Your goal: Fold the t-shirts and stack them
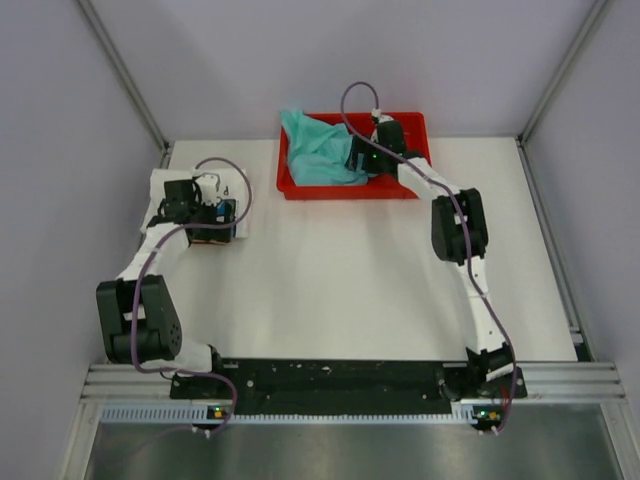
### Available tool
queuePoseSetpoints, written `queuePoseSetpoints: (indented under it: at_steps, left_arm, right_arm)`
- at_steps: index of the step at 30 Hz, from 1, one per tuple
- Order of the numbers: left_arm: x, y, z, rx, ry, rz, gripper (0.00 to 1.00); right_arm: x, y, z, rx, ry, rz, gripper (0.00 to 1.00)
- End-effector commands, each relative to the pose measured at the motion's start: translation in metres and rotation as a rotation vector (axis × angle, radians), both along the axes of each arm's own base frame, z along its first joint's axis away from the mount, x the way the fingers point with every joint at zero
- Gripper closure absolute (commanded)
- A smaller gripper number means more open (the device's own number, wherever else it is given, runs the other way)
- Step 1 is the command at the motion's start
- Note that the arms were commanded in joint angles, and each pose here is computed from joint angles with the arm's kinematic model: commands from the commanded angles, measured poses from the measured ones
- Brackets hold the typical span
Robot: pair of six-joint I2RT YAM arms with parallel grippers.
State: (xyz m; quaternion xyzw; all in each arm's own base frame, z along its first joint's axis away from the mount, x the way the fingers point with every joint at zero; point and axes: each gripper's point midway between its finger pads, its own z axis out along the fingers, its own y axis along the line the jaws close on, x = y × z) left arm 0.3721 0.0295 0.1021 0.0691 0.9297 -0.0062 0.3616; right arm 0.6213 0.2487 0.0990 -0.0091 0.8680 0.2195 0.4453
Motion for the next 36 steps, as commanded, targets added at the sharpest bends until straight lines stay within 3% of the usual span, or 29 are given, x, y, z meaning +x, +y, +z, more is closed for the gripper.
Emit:
queuePoseSetpoints:
  at_steps: [1,2,3,4,5,8,13,18,22,25,27,31,36]
  left_arm:
    - [0.011,-0.003,0.025,-0.003,-0.07,-0.026,0.01]
    - [0.011,-0.003,0.026,-0.006,-0.072,-0.027,0.01]
    - [0.011,-0.004,0.027,-0.009,-0.075,-0.028,0.01]
    - [0.011,-0.005,0.027,-0.012,-0.075,-0.029,0.01]
    - [0.011,-0.005,0.027,-0.014,-0.076,-0.032,0.01]
    - [0.009,-0.006,0.028,-0.013,-0.076,-0.036,0.01]
    - [0.011,-0.007,0.035,-0.014,-0.097,-0.054,0.01]
    - [0.013,-0.006,0.048,0.008,-0.136,-0.065,0.01]
    - [0.018,-0.001,0.057,0.031,-0.137,-0.055,0.01]
    - [0.022,0.0,0.067,0.04,-0.144,-0.056,0.01]
    - [0.023,0.003,0.074,0.052,-0.158,-0.05,0.01]
    - [0.025,0.009,0.085,0.085,-0.174,-0.037,0.01]
    - [0.027,0.012,0.093,0.102,-0.191,-0.031,0.01]
  right_arm:
    - [-0.015,0.05,0.01,0.008,-0.012,0.126,0.21]
    - [-0.014,0.048,0.008,0.014,-0.009,0.108,0.35]
    - [-0.012,0.044,0.01,0.014,-0.012,0.082,0.57]
    - [-0.01,0.041,0.018,0.007,-0.027,0.064,0.9]
    - [-0.011,0.039,0.029,0.004,-0.048,0.059,1.0]
    - [-0.011,0.042,0.089,0.025,-0.181,0.095,1.0]
    - [-0.037,0.054,0.24,0.124,-0.454,0.216,1.0]
    - [-0.152,0.081,0.393,0.21,-0.765,0.503,1.0]
    - [-0.267,0.096,0.45,0.357,-0.901,0.79,1.0]
    - [-0.338,0.094,0.458,0.438,-0.92,0.974,1.0]
    - [-0.358,0.089,0.443,0.468,-0.853,1.0,1.0]
    - [-0.369,0.071,0.389,0.449,-0.72,0.902,1.0]
    - [-0.344,0.057,0.255,0.266,-0.462,0.749,1.0]
